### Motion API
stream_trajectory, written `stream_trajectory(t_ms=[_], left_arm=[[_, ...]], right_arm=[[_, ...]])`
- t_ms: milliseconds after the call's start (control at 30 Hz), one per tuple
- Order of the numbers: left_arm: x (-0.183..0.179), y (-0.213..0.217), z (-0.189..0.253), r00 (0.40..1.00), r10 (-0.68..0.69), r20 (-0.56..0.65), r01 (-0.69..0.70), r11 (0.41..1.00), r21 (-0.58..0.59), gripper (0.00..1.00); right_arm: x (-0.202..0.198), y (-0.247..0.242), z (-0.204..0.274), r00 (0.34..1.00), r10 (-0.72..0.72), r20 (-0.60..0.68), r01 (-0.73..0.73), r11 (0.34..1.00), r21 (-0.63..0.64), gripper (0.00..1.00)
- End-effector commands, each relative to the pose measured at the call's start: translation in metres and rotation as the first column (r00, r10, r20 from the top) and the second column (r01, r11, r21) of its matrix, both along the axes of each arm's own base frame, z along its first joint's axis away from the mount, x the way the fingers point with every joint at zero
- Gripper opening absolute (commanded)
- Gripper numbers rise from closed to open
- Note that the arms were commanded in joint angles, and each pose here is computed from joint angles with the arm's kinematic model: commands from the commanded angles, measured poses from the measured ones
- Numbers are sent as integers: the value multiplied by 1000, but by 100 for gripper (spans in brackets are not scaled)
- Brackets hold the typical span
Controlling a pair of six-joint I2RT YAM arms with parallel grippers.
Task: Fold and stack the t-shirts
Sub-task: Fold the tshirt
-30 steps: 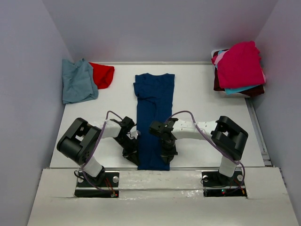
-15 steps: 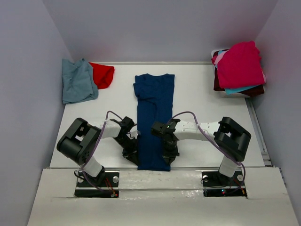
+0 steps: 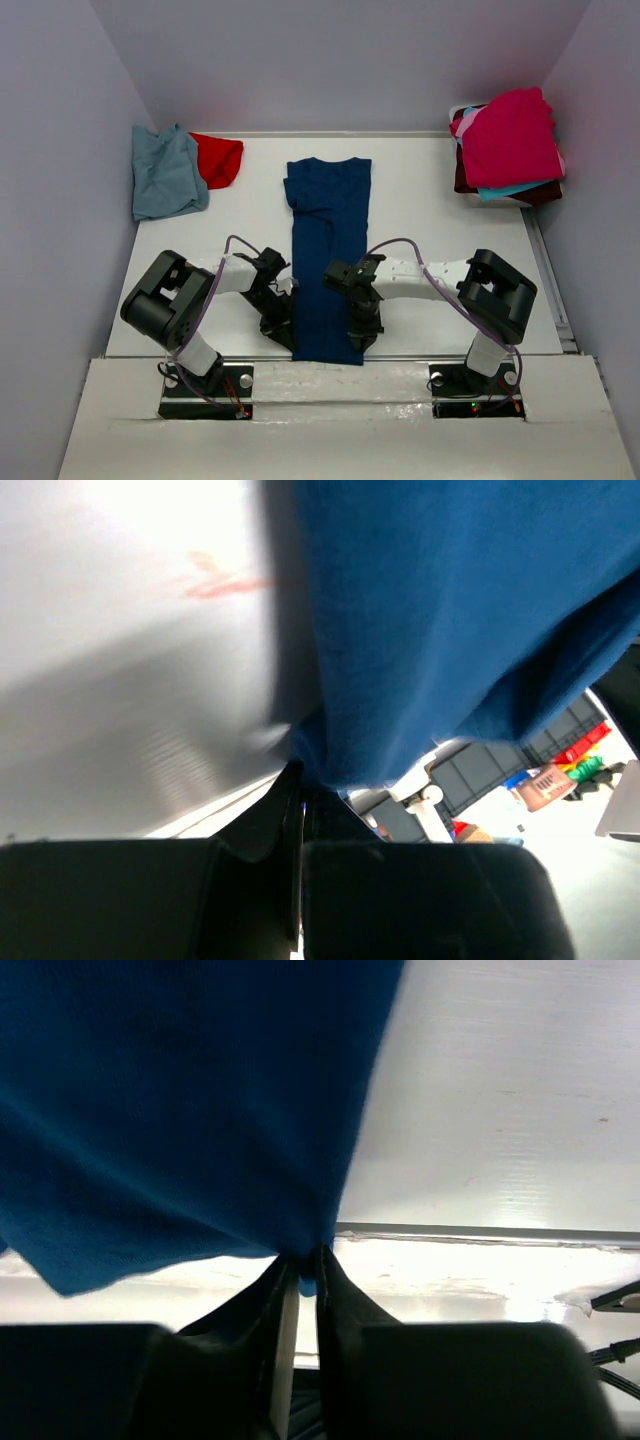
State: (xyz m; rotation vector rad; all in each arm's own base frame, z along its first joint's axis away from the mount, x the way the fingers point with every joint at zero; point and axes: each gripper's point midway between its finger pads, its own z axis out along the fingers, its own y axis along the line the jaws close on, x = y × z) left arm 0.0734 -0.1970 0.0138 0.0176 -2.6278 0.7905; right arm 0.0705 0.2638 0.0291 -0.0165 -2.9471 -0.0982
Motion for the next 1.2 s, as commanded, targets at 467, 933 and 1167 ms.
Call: stream_trajectory(t_ms=[467, 933, 1167], left_arm=[[-11, 15, -6, 1000, -3, -14, 4, 998, 68, 6], [-11, 16, -6, 1000, -6, -16, 7, 998, 69, 6], [-12, 17, -6, 1000, -8, -17, 10, 997, 73, 6]], right_arm=[[-7, -14, 2, 1000, 17, 0, -17, 999, -45, 7], [-11, -22, 4, 1000, 1, 0, -1, 998, -60, 7], [-16, -30, 2, 1000, -17, -6, 16, 997, -77, 7]])
